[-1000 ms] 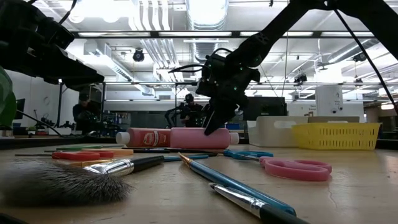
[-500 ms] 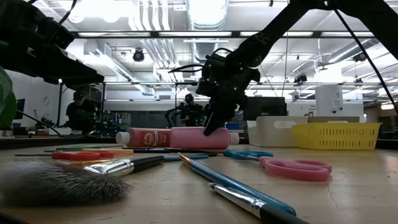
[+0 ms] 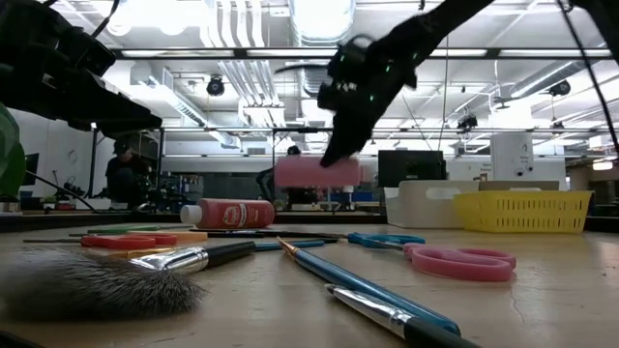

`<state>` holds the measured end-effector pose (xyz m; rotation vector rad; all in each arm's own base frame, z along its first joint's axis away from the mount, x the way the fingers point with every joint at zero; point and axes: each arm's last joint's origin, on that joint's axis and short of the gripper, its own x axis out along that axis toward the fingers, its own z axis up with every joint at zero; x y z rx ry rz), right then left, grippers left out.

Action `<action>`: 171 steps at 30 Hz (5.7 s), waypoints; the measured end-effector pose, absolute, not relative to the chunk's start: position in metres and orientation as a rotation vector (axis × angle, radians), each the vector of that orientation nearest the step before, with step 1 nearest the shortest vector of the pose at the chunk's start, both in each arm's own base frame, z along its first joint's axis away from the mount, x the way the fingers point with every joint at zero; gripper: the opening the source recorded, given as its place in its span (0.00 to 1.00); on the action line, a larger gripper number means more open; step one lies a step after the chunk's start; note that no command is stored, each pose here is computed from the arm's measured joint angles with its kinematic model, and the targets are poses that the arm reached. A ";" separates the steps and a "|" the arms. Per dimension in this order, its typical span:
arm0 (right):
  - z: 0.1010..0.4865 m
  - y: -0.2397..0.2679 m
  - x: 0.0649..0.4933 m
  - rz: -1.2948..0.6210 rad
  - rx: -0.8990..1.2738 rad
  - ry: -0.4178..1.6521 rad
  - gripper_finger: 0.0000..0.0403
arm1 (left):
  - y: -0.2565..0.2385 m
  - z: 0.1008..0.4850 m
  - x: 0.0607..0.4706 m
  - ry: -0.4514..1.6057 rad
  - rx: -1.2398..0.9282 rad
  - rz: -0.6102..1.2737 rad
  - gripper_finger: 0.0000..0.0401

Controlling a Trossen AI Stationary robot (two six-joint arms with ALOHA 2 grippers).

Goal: Pick & Place Paint Supplies
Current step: Put the pink paint bottle into the gray bin, then put the red paint bottle into the gray bin

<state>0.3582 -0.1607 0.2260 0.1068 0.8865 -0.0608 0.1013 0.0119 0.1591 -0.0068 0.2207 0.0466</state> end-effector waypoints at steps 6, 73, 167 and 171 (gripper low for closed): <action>0.274 -0.165 0.326 -0.272 0.198 0.834 0.41 | 0.012 0.159 0.101 0.221 -0.007 0.047 0.42; 0.208 -0.206 0.162 -1.542 0.777 0.997 0.44 | 0.012 0.159 0.101 0.221 -0.007 0.047 0.42; 0.217 -0.228 0.417 0.388 -0.239 0.410 0.60 | 0.012 0.159 0.101 0.221 -0.007 0.047 0.42; 0.206 -0.229 0.435 0.419 -0.196 0.464 0.60 | 0.012 0.159 0.101 0.221 -0.007 0.047 0.42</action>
